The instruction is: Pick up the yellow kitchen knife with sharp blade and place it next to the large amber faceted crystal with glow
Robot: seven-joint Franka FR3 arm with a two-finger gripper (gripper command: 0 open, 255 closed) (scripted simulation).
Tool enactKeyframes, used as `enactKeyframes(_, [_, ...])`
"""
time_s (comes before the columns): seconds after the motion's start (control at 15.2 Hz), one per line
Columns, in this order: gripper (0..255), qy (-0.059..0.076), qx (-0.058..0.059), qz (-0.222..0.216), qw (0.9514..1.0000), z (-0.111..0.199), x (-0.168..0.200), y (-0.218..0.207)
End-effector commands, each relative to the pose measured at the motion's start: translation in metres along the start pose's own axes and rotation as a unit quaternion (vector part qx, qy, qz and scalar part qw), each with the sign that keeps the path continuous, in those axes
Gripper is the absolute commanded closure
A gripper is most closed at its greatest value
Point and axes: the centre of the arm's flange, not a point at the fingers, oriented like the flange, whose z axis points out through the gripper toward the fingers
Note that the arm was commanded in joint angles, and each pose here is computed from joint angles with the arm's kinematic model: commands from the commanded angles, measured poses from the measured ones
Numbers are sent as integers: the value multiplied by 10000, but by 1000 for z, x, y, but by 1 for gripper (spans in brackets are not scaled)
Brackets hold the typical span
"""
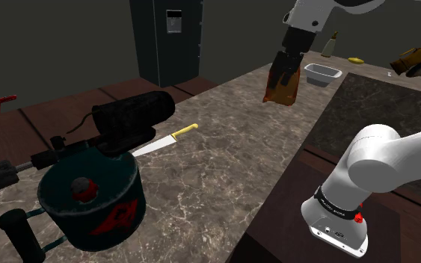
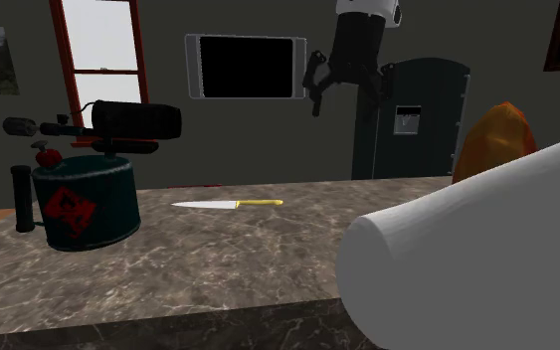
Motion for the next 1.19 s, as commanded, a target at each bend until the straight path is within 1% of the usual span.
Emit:
enactKeyframes(0.0, [0, 0, 0, 0, 10000, 0, 0, 0])
enactKeyframes(0.13, [0, 32, -54, 356, 9993, 15, 7, -22])
enactKeyframes(0.26, [0, 63, -107, 712, 9974, 31, 15, -43])
enactKeyframes(0.4, [0, 94, -161, 1067, 9941, 46, 25, -63])
enactKeyframes(0.53, [0, 126, -214, 1420, 9896, 62, 37, -82])
enactKeyframes(0.66, [0, 157, -267, 1772, 9837, 78, 50, -101])
enactKeyframes(0.79, [0, 188, -319, 2121, 9765, 94, 64, -118])
enactKeyframes(0.92, [0, 218, -371, 2467, 9681, 110, 80, -134])
enactKeyframes(1.12, [0, 264, -449, 2981, 9531, 134, 106, -155])
